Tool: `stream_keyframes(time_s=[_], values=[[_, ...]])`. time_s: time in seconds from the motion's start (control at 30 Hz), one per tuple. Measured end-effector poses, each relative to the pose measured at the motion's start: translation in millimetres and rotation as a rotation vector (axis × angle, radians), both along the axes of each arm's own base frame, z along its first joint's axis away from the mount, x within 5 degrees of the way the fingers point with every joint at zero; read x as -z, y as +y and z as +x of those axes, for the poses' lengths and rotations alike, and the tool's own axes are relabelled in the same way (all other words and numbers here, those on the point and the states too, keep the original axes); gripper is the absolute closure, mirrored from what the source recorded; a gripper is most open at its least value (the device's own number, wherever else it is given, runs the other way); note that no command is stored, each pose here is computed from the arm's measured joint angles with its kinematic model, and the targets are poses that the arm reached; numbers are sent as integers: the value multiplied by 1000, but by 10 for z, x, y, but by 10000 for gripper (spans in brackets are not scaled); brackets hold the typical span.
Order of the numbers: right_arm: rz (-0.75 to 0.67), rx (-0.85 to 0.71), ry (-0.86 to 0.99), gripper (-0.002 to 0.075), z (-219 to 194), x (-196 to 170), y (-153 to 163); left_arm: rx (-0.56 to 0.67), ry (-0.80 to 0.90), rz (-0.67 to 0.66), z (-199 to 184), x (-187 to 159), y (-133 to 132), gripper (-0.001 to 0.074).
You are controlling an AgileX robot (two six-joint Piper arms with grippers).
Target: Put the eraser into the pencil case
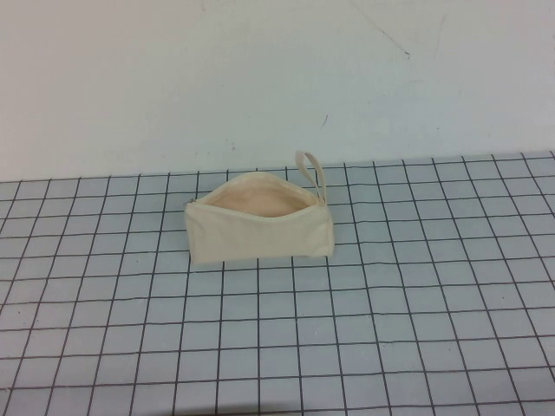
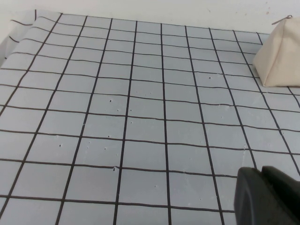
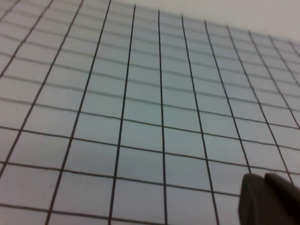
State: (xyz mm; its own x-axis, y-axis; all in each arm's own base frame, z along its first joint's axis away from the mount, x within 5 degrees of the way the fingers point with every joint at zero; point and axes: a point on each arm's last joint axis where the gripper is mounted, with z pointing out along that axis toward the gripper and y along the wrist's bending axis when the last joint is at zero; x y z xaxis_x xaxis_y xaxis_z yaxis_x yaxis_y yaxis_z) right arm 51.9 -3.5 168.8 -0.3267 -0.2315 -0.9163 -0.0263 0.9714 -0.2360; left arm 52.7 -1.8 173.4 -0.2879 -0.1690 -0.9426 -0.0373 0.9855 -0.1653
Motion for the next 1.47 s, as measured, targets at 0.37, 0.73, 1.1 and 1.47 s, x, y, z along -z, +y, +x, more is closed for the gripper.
stream_keyframes(time_s=[0.37, 0.73, 1.1, 1.47], values=[[1, 3, 19, 726, -7, 12, -2, 0, 0, 0, 0, 0, 0, 736], [130, 48, 21, 726, -10, 14, -1, 0, 0, 0, 0, 0, 0, 736], [142, 51, 26, 726, -13, 14, 1, 0, 0, 0, 0, 0, 0, 736], [142, 51, 28, 726, -14, 16, 1, 0, 0, 0, 0, 0, 0, 736]])
